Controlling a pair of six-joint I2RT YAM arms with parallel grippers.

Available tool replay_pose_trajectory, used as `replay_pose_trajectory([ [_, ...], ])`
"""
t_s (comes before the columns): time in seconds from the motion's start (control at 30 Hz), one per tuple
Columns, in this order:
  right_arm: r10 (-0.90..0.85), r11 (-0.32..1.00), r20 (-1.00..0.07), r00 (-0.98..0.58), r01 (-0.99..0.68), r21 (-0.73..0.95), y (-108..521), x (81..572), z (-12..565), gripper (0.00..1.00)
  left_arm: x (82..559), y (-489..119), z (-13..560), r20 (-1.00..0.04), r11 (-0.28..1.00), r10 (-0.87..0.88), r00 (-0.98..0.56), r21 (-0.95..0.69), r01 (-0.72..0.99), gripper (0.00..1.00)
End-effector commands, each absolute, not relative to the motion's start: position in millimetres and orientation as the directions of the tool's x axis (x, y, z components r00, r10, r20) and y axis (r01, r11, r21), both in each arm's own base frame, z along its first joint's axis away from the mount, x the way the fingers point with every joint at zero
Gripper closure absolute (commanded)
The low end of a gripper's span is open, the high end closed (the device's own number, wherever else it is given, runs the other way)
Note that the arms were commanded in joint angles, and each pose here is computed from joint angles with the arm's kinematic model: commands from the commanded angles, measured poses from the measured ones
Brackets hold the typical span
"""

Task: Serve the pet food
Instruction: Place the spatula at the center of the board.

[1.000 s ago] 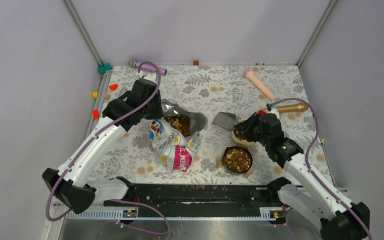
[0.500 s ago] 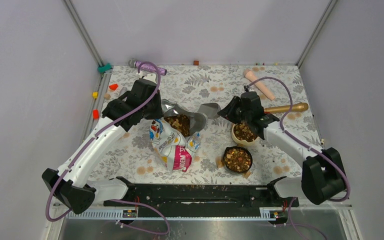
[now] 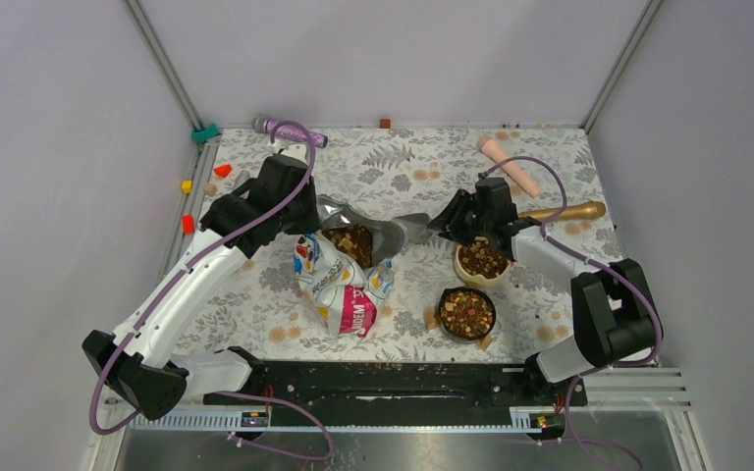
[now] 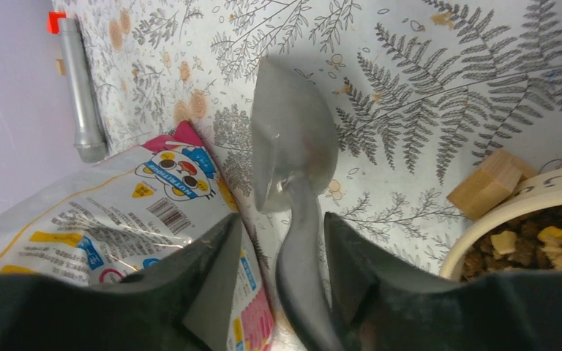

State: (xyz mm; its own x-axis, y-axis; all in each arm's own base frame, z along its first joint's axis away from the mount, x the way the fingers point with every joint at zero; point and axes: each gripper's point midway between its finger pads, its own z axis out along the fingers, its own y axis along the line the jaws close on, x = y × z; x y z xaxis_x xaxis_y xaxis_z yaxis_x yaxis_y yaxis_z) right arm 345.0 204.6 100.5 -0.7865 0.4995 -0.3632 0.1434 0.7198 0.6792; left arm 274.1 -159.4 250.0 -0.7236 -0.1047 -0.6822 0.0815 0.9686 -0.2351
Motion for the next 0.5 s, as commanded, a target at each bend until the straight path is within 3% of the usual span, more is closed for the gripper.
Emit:
replay_pose_trajectory([
  [0.0, 0.507, 0.701, -0.412, -0.757, 0.085, 0.708, 203, 361, 127, 0.37, 275, -156, 257, -0.697, 0.971, -0.101, -0.71, -0.226, 0.083, 1.0],
  [0.1, 0.496, 0.733, -0.456, -0.739, 0.074, 0.676, 194, 361, 136, 0.2, 276, -155, 257, -0.696, 0.972, -0.102, -0.711, -0.22, 0.076, 1.0],
  [0.3, 0.458, 0.838, -0.567, -0.685, 0.12, 0.532, 154, 346, 156, 0.02, 277, -153, 256, -0.698, 0.975, -0.102, -0.709, -0.21, 0.066, 1.0],
  [0.47, 0.402, 0.895, -0.66, -0.634, 0.12, 0.43, 121, 318, 187, 0.01, 278, -151, 255, -0.699, 0.977, -0.106, -0.707, -0.206, 0.056, 1.0],
])
